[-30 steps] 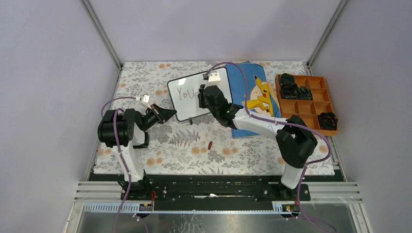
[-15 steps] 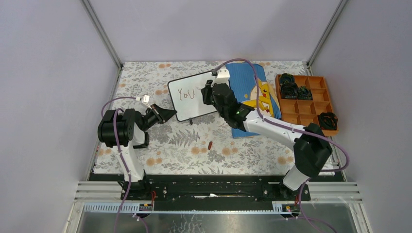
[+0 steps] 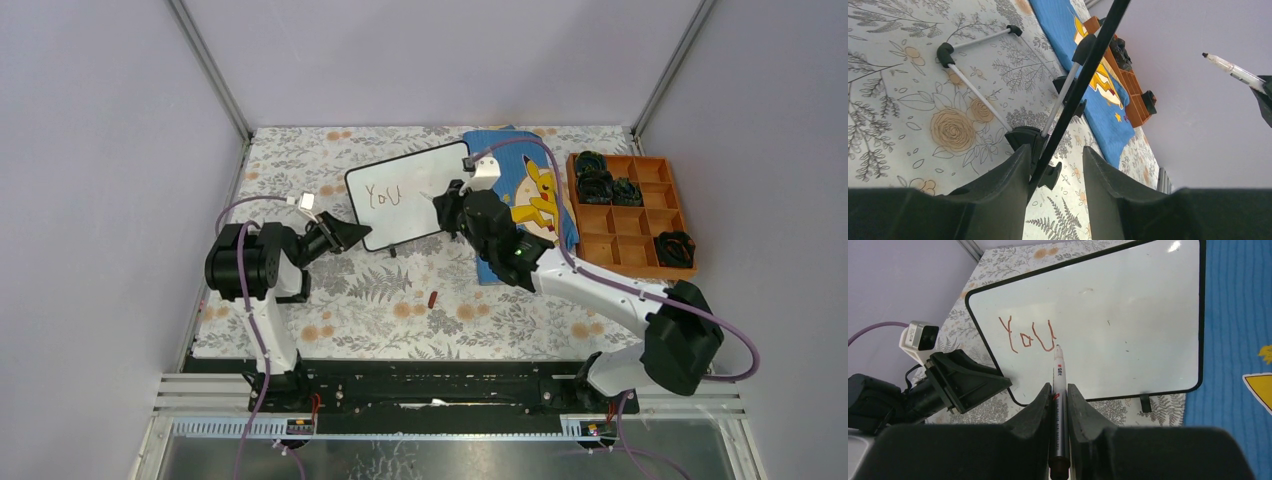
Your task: Write a sentence on the whiteboard
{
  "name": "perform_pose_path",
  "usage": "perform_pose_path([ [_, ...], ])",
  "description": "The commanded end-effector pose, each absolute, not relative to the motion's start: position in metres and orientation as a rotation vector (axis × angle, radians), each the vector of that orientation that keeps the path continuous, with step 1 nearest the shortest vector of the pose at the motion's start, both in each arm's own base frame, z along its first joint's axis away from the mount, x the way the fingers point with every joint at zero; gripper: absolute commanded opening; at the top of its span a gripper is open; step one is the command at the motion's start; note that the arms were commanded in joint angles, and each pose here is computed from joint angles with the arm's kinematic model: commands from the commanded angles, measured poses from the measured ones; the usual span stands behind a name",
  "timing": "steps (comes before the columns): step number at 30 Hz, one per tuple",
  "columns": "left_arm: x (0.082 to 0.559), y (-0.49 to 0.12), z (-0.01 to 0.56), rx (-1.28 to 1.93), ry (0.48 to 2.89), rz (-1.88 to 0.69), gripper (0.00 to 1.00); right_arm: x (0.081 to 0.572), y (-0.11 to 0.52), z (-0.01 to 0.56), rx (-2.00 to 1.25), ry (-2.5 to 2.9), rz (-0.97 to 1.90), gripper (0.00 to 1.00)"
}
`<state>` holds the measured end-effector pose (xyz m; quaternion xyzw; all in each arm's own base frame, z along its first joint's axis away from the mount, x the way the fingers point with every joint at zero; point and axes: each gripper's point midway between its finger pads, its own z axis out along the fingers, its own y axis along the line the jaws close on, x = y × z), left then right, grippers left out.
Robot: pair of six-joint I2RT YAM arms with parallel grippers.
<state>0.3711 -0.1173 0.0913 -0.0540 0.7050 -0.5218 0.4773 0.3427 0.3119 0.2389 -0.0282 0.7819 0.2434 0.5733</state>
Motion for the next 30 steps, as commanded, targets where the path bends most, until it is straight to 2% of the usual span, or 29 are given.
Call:
perform_pose_path([
  [1, 0.374, -0.125, 0.102, -0.038, 1.671, -1.293, 0.47, 0.334, 0.298, 0.270, -0.005, 1.766, 0.642, 0.00],
  [10, 0.368, -0.121, 0.095, -0.022, 1.736, -1.212, 0.14, 0.326, 0.295, 0.266, -0.018, 1.773, 0.656, 0.00],
  [16, 0.360, -0.118, 0.083, -0.007, 1.830, -1.141, 0.00, 0.326, 0.294, 0.267, -0.023, 1.764, 0.656, 0.00],
  [21, 0.358, -0.116, 0.081, -0.003, 1.848, -1.109, 0.00, 0.326, 0.295, 0.263, -0.030, 1.767, 0.655, 0.00],
  [22, 0.357, -0.116, 0.080, -0.004, 1.854, -1.108, 0.03, 0.326, 0.295, 0.262, -0.031, 1.769, 0.654, 0.00],
  [25, 0.356, -0.115, 0.076, -0.004, 1.882, -1.096, 0.30, 0.326, 0.294, 0.261, -0.033, 1.771, 0.646, 0.00],
  [27, 0.356, -0.115, 0.077, -0.002, 1.883, -1.085, 0.39, 0.326, 0.294, 0.262, -0.031, 1.767, 0.646, 0.00],
  [30, 0.355, -0.116, 0.078, -0.002, 1.878, -1.088, 0.45, 0.326, 0.294, 0.263, -0.032, 1.767, 0.648, 0.00],
])
